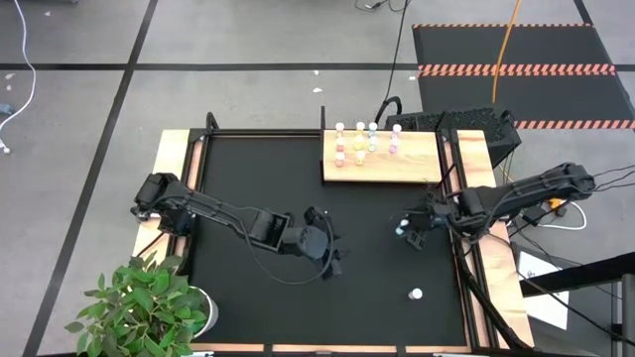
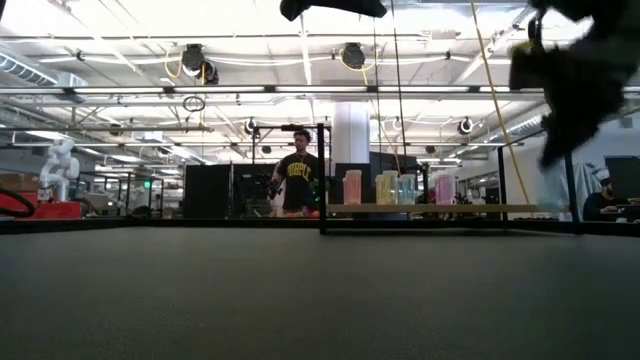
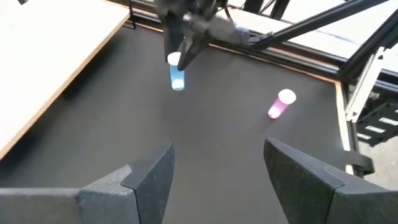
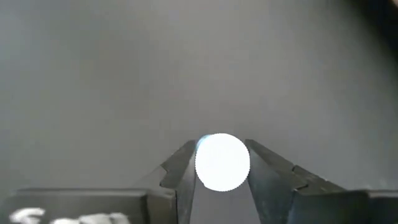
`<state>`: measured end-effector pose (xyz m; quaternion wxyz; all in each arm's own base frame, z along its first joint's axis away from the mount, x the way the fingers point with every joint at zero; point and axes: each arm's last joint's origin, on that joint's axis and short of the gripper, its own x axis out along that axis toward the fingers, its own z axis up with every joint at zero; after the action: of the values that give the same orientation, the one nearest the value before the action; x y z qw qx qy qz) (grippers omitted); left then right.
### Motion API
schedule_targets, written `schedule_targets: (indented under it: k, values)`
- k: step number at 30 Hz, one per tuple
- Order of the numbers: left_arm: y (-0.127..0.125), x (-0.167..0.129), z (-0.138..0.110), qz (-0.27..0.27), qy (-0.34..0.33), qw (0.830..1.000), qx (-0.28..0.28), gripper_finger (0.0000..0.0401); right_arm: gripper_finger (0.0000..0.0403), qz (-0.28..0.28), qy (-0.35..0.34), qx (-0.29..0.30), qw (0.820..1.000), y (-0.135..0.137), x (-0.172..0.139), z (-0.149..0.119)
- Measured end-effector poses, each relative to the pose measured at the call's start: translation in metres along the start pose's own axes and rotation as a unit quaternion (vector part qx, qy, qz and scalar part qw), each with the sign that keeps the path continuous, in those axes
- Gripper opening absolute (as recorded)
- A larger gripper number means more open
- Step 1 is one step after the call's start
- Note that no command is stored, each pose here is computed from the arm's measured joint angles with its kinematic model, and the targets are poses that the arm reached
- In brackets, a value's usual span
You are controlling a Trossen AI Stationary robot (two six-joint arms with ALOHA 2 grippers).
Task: Pick and place medicine bottles onto shelf by color
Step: Put the blue pill bottle aligned with the other blue pill bottles on the shelf
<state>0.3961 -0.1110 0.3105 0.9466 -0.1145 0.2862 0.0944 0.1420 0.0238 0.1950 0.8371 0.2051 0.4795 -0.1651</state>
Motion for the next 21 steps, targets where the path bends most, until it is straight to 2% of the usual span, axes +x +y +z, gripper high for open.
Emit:
schedule_targets:
  k: [6, 10, 16, 21]
  values:
    - [0.025, 0.008, 0.005, 0.037, 0.019, 0.999, -0.018, 0.0248, 0.0117, 0.014, -0.059, -0.022, 0.998, 0.010, -0.034, 0.043]
    - [0.056, 0.016, 0.016, 0.072, 0.016, 0.996, -0.045, 0.0248, 0.0117, -0.043, -0.080, -0.006, 0.996, -0.002, -0.045, 0.080]
    - [0.109, 0.026, 0.038, 0.097, -0.010, 0.989, -0.109, 0.0248, 0.0117, -0.098, -0.063, -0.051, 0.992, -0.041, -0.032, 0.140]
    - [0.140, 0.024, 0.052, 0.111, -0.038, 0.980, -0.163, 0.0248, 0.0117, -0.142, -0.030, -0.079, 0.986, -0.075, -0.007, 0.174]
